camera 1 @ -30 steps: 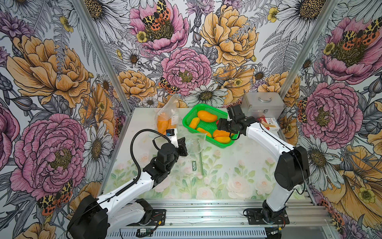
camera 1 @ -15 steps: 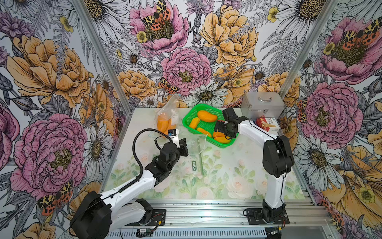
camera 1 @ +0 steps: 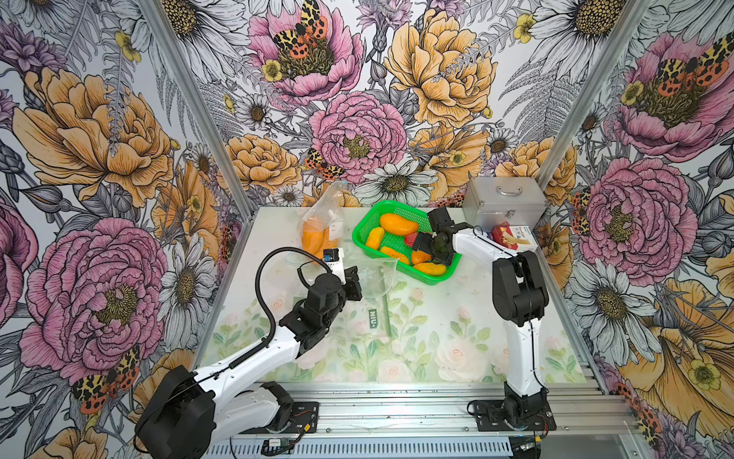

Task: Place the mango in a zip-top bag and seal the zipper
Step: Pick up the mango from the basket.

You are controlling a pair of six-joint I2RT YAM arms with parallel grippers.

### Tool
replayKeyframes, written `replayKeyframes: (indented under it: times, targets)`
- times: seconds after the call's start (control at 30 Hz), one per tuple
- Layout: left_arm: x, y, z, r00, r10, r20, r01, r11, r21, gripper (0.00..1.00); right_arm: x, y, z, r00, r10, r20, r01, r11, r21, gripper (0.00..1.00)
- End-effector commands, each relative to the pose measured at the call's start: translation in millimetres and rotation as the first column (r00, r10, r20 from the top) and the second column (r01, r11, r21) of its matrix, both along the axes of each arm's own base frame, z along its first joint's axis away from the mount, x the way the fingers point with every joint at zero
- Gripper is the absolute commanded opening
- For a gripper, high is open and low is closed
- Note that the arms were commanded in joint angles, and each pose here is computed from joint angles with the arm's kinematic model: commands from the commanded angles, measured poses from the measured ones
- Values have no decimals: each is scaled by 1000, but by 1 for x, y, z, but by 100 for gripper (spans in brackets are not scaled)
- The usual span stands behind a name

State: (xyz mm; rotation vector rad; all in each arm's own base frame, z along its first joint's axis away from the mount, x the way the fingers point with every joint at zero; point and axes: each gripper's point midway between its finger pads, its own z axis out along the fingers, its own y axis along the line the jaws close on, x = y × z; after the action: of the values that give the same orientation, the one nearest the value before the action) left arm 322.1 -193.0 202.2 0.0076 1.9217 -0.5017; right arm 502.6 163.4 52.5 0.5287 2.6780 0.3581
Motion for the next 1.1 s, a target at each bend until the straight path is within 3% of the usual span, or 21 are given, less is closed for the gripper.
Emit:
replayKeyframes:
  times: [0.0,0.2,0.47,0.7,0.93,1.07]
  targets:
    - [6,-3,14,1000,6,16,-5,999,-35,0,12,0,-3,1000,-17,7,17,1000,11,99]
    - [6,-3,13,1000,6,12,-5,999,-35,0,20,2,-7,1000,-16,15,16,1000,7,96]
    - [6,-5,11,1000,2,6,-2,999,-35,0,23,2,17,997,12,76,-12,1000,2,62]
    - [7,-8,15,1000,-9,6,10,999,-46,0,10,6,86,970,84,229,-87,996,5,41]
    - [6,-10,15,1000,-27,-4,27,998,-58,0,-35,16,160,915,165,369,-206,976,73,37]
    - [7,-9,16,1000,-26,-8,26,998,-64,0,-80,41,188,864,259,431,-358,919,167,37]
